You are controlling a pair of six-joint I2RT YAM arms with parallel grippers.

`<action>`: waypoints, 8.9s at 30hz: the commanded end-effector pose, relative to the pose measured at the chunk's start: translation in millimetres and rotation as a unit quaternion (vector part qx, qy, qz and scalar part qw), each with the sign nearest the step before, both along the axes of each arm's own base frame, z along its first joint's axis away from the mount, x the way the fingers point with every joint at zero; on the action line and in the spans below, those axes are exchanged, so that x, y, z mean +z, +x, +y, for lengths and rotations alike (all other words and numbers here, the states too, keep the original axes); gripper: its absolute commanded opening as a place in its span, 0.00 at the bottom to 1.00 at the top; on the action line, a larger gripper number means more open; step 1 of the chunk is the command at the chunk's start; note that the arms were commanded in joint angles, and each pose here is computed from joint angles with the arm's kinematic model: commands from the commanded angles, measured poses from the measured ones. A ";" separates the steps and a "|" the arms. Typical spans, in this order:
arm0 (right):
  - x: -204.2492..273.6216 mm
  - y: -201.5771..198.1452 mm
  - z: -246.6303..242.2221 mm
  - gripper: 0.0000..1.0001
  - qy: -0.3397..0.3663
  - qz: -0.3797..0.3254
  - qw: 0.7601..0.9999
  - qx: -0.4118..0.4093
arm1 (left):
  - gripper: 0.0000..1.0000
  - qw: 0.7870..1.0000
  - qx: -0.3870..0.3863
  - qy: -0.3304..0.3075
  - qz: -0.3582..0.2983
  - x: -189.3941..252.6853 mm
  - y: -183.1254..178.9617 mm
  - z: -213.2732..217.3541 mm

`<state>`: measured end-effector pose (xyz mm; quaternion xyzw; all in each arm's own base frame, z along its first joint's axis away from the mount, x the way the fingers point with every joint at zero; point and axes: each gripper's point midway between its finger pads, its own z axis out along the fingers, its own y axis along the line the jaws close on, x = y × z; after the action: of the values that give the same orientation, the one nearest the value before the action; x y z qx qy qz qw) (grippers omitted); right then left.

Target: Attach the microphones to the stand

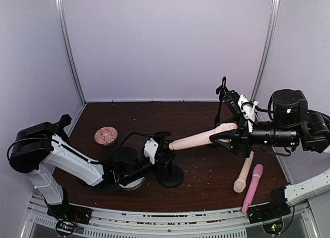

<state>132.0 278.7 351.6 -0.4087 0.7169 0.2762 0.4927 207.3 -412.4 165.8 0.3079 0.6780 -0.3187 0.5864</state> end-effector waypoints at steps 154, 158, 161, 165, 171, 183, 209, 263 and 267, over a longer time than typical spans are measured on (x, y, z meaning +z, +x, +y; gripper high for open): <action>-172.7 46.1 114.2 0.00 -0.296 0.098 0.947 -0.081 | 0.00 0.990 -0.088 -0.095 -0.049 71.9 -25.5 -12.4; -177.7 48.8 113.5 0.00 -0.296 0.103 0.946 -0.081 | 0.00 0.990 -0.089 -0.094 -0.049 71.4 -25.5 -12.5; -180.1 51.2 113.2 0.00 -0.295 0.104 0.946 -0.082 | 0.00 0.990 -0.088 -0.094 -0.048 71.4 -25.5 -12.6; -186.2 54.4 111.2 0.00 -0.299 0.109 0.944 -0.084 | 0.00 0.990 -0.087 -0.096 -0.050 73.1 -25.0 -12.4; -183.2 57.9 108.1 0.00 -0.297 0.105 0.945 -0.092 | 0.00 0.991 -0.076 -0.097 -0.044 71.6 -21.8 -10.5; -101.6 102.5 85.2 0.00 -0.219 0.027 0.956 -0.193 | 0.63 0.995 0.035 -0.093 -0.017 74.2 8.4 13.7; 8.3 245.1 130.6 0.00 -0.089 -0.103 0.948 -0.289 | 0.98 1.000 0.003 -0.024 -0.010 109.1 -46.5 53.7; -6.9 139.2 -104.2 0.53 0.057 -0.003 0.934 -0.353 | 0.97 0.995 0.046 0.070 -0.049 131.3 -4.6 47.3; -52.7 163.3 -103.0 0.51 0.049 0.011 0.941 -0.336 | 0.96 0.995 0.039 0.073 -0.052 133.8 -2.2 44.3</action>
<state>271.9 163.2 323.5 -0.1144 0.8106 0.0984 0.5658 204.6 -359.0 281.2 0.3320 0.6971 -0.2104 0.5997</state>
